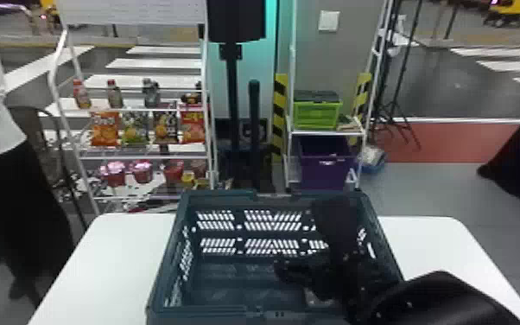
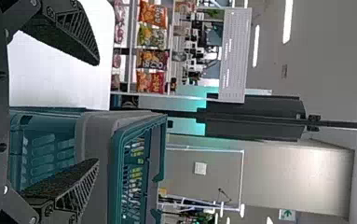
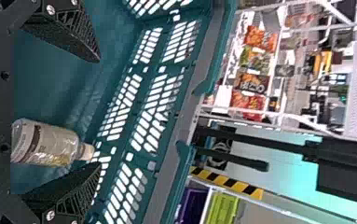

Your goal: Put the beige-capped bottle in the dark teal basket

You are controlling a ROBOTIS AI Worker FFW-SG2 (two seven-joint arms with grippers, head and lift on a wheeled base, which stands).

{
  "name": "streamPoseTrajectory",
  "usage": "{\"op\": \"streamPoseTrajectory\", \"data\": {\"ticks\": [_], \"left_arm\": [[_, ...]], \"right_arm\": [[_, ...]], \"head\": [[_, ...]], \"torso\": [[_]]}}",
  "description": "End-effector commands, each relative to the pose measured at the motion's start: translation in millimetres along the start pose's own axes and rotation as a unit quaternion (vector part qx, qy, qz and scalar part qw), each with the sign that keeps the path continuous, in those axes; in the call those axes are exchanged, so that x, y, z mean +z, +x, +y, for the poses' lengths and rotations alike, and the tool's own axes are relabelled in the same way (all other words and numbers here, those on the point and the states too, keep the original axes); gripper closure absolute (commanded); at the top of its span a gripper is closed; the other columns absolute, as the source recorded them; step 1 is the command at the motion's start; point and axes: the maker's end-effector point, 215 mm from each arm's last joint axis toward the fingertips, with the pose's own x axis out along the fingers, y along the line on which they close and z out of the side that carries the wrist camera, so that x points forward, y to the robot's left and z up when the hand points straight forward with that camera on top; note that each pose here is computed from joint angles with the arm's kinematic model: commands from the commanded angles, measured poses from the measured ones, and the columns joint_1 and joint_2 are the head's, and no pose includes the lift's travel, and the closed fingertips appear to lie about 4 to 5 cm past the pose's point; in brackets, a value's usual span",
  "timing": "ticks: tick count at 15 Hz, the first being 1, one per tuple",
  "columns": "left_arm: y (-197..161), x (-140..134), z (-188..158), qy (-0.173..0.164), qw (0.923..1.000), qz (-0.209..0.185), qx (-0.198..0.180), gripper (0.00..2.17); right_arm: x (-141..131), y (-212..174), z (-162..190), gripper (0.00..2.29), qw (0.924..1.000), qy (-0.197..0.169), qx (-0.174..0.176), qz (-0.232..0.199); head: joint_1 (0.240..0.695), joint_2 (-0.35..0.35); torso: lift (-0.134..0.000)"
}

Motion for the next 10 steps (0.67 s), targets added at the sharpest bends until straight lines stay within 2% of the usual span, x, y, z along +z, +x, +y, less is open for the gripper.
{"op": "streamPoseTrajectory", "data": {"ticks": [1, 4, 6, 9, 10], "left_arm": [[1.9, 1.5, 0.0, 0.000, 1.0000, -0.002, 0.000, 0.15], [1.8, 3.1, -3.5, -0.003, 1.0000, -0.003, -0.002, 0.15], [0.7, 2.6, -4.4, -0.003, 1.0000, -0.002, -0.003, 0.15], [0.3, 0.9, -7.8, -0.004, 1.0000, 0.001, -0.006, 0.15], [0.3, 1.3, -9.8, -0.004, 1.0000, 0.001, -0.007, 0.15]], "right_arm": [[12.8, -18.3, 7.3, 0.11, 0.9997, 0.007, 0.004, -0.023], [24.4, -46.1, 15.6, 0.11, 0.9986, 0.020, 0.011, -0.048], [23.0, -65.1, 20.1, 0.11, 0.9977, 0.033, 0.016, -0.057], [9.4, -87.2, -9.1, 0.12, 0.9963, 0.061, -0.010, -0.059], [-0.6, -91.7, -26.2, 0.12, 0.9950, 0.080, -0.020, -0.057]], "head": [[0.499, 0.000], [0.499, 0.000], [0.499, 0.000], [0.499, 0.000], [0.499, 0.000]], "torso": [[0.000], [0.000], [0.000], [0.000], [0.000]]}}
